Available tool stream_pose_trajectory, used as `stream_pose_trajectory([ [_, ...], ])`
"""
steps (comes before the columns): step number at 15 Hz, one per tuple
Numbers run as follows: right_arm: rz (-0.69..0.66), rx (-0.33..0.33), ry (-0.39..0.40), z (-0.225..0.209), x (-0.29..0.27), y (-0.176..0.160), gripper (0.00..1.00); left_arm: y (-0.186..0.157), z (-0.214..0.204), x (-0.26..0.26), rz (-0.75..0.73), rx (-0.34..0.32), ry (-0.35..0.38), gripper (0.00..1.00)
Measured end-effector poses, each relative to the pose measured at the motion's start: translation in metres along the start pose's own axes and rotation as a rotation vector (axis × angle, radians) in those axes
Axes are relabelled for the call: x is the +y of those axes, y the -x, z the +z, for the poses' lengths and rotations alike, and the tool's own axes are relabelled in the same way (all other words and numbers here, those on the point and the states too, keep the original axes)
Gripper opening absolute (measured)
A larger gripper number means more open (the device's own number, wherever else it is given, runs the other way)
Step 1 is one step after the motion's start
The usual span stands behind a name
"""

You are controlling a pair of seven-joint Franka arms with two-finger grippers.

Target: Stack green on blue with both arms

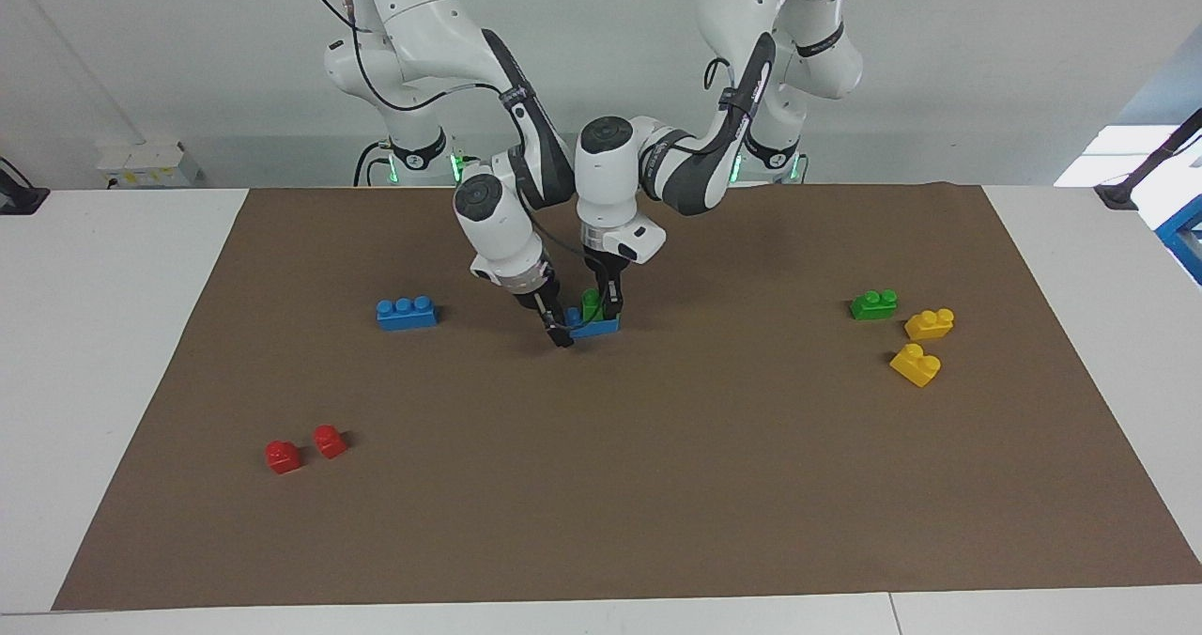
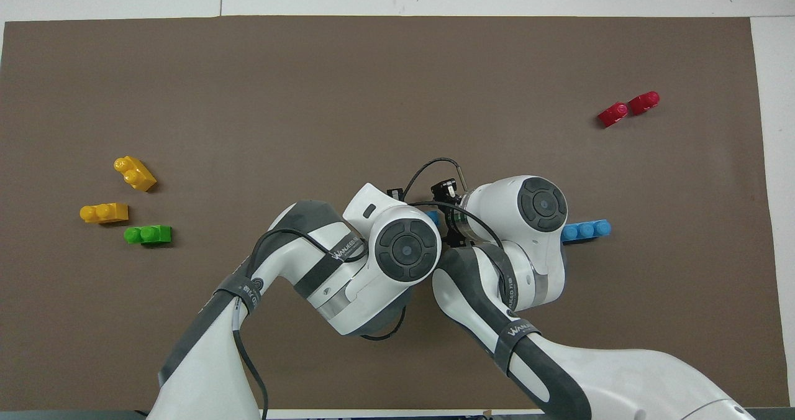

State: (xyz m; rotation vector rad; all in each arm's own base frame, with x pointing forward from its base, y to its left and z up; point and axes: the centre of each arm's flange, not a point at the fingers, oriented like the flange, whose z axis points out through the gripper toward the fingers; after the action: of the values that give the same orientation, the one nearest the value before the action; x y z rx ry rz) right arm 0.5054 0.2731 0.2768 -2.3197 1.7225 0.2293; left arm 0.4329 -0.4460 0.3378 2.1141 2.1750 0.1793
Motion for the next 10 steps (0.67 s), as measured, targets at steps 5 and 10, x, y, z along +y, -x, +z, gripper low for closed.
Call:
stream_pose_trajectory([
  [5, 0.003, 0.000, -0.002, -0.001, -0.001, -0.002, 0.81, 0.002, 0.009, -0.002, 0.038, 0.015, 0.008, 0.71],
  [10, 0.022, -0.004, 0.001, -0.010, -0.005, -0.012, 0.80, 0.000, -0.004, 0.003, 0.067, 0.009, 0.020, 1.00],
])
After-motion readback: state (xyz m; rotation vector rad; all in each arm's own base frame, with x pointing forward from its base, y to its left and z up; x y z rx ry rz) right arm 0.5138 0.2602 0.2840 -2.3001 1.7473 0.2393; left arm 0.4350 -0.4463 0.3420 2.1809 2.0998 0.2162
